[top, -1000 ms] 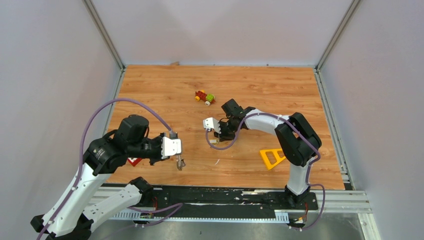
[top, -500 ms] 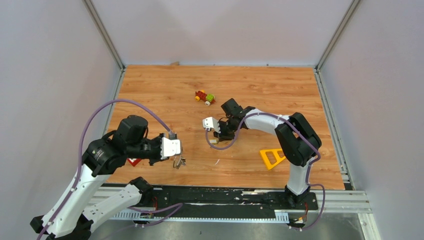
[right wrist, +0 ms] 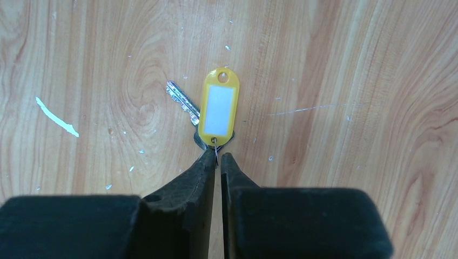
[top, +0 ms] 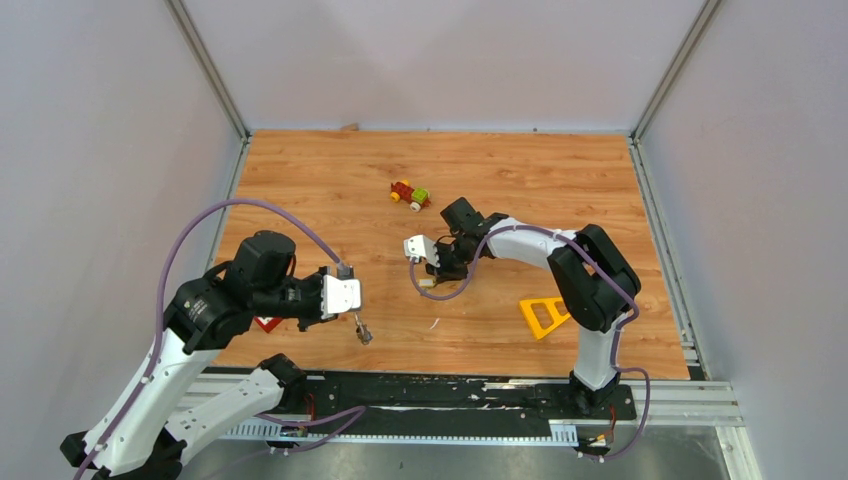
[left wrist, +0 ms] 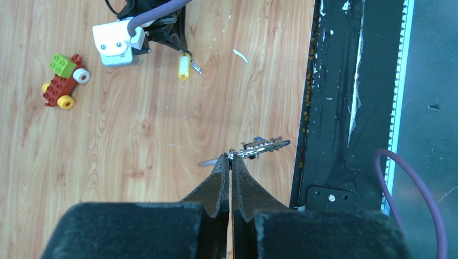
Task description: Put the keys on the keyring
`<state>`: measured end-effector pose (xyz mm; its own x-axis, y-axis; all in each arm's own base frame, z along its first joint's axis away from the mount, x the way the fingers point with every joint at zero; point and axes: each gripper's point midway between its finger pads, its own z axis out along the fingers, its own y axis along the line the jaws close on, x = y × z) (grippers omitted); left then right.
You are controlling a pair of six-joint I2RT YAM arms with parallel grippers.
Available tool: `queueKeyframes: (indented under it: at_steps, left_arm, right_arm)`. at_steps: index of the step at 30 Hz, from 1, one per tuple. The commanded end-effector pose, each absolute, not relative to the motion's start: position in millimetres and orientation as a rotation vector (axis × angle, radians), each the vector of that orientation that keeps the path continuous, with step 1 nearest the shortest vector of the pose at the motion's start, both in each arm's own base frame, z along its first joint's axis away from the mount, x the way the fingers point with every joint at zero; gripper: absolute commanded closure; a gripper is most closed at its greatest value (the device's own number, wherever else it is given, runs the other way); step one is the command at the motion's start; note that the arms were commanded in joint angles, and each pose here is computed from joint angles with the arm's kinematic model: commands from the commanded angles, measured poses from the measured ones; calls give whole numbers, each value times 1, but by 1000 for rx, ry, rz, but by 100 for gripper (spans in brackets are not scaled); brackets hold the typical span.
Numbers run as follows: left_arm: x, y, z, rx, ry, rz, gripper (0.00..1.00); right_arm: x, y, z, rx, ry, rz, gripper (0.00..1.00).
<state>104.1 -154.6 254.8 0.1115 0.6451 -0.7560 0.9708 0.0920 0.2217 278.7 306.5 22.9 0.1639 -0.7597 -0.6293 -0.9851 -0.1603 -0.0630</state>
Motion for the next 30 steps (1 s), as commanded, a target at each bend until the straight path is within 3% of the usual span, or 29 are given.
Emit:
queueKeyframes:
  at_steps: [1,14,30]
  left_arm:
    - [105,-157,268,1613,1558,-537,100]
    - [115,-162,262,1576,1580,-534,100]
    - [150,-225,274,1386,1578,-777,100]
  right_arm:
    - [283,319,32,-1987,1582,661,90]
    - [282,318,58,-1948,1545,663,100]
    - [251,292,193,-1798,1306,572,100]
